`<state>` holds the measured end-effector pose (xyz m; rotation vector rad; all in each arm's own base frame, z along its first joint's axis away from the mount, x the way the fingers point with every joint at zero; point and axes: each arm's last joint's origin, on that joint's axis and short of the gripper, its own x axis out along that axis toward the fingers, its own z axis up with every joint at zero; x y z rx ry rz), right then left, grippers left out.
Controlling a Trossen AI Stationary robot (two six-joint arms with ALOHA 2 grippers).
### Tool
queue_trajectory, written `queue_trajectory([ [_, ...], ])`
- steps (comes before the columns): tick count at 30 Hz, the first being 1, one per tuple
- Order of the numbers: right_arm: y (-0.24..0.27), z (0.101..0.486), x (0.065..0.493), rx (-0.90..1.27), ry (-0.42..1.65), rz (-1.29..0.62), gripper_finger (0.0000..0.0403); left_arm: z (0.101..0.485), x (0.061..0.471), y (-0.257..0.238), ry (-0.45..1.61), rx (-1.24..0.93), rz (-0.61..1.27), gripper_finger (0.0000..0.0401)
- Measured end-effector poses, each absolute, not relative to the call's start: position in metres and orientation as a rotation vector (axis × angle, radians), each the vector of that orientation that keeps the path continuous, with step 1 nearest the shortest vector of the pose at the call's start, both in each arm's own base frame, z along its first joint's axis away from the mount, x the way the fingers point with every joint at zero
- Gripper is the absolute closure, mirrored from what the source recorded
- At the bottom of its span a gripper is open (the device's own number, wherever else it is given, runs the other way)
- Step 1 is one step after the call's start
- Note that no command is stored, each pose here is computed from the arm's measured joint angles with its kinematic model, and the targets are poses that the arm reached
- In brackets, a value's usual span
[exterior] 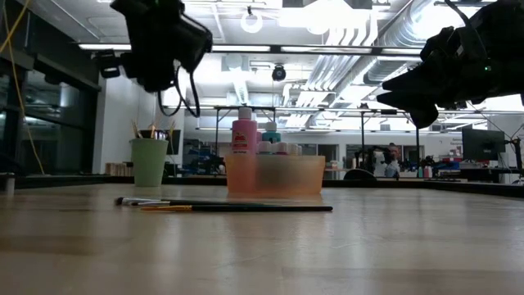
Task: Pick & Place Paint Supplies
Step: Put the white paintbrush into the cup
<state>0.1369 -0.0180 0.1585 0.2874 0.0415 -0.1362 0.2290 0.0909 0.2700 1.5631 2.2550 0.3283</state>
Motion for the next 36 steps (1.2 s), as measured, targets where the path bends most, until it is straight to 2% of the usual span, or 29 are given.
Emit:
queue_trajectory([
  [9, -0.018, 0.158, 0.137, 0.288, 0.041, -0.136, 0.0243, 0.299, 0.218, 0.049, 1.899, 1.588, 0.612, 0.0272],
  [12, -0.018, 0.159, 0.137, 0.288, 0.041, -0.136, 0.0243, 0.307, 0.213, 0.035, 1.744, 1.53, 0.701, 0.0272],
  [17, -0.018, 0.159, 0.137, 0.287, 0.041, -0.136, 0.0243, 0.312, 0.206, 0.013, 1.52, 1.332, 0.734, 0.0272],
  [29, -0.018, 0.159, 0.137, 0.287, 0.041, -0.136, 0.0243, 0.305, 0.221, -0.042, 1.179, 0.739, 0.464, 0.0272],
  [36, -0.018, 0.158, 0.137, 0.287, 0.041, -0.136, 0.0243, 0.307, 0.234, -0.06, 1.032, 0.557, 0.351, 0.0272],
])
